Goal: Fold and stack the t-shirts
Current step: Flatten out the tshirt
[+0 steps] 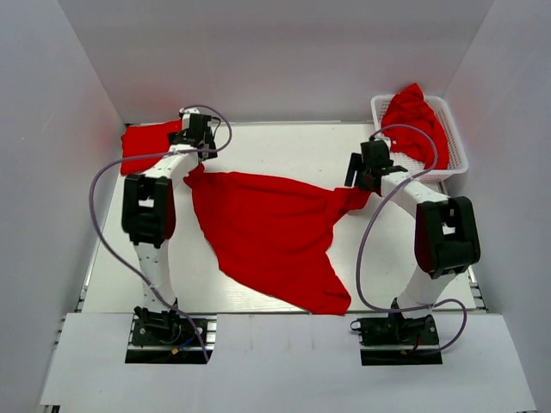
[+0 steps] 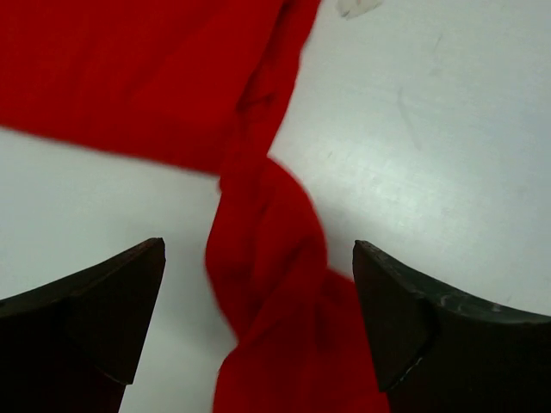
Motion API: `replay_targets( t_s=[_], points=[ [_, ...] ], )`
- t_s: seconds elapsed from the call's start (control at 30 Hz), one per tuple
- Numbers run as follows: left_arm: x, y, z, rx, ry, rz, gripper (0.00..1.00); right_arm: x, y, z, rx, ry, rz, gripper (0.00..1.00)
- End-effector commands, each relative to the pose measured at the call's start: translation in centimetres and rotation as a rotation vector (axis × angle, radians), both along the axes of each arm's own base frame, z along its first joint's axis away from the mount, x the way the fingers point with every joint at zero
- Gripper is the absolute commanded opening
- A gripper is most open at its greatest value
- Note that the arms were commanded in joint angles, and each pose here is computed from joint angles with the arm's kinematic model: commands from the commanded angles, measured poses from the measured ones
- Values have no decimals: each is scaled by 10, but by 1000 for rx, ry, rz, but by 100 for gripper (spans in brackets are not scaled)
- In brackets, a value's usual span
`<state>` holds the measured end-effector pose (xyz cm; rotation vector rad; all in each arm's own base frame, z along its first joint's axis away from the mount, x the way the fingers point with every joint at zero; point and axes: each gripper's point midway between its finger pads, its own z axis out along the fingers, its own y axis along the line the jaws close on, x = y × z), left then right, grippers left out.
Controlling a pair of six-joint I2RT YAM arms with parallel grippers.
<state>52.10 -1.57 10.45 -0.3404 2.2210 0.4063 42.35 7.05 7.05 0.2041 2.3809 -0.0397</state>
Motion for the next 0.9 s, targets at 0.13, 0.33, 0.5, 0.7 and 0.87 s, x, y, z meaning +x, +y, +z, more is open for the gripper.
replay_targets(
  t_s=[0.13, 0.33, 0.5, 0.7, 0.87],
  points=[
    [49, -27, 56, -120, -68, -129, 100, 26, 14, 67, 40, -104, 88, 90],
    [30, -78, 75, -225, -62, -349, 100, 1, 31, 85, 127, -106, 185, 90],
    [-35, -141, 63, -472, 20, -612, 100, -31, 36, 95, 209, -132, 187, 90],
    [-136, -194, 19, -635, 155, -736, 100, -75, 47, 71, 283, -76, 269, 90],
    [-196, -181, -16, -643, 295, -646, 100, -96, 73, 51, 370, -61, 418, 90]
  ],
)
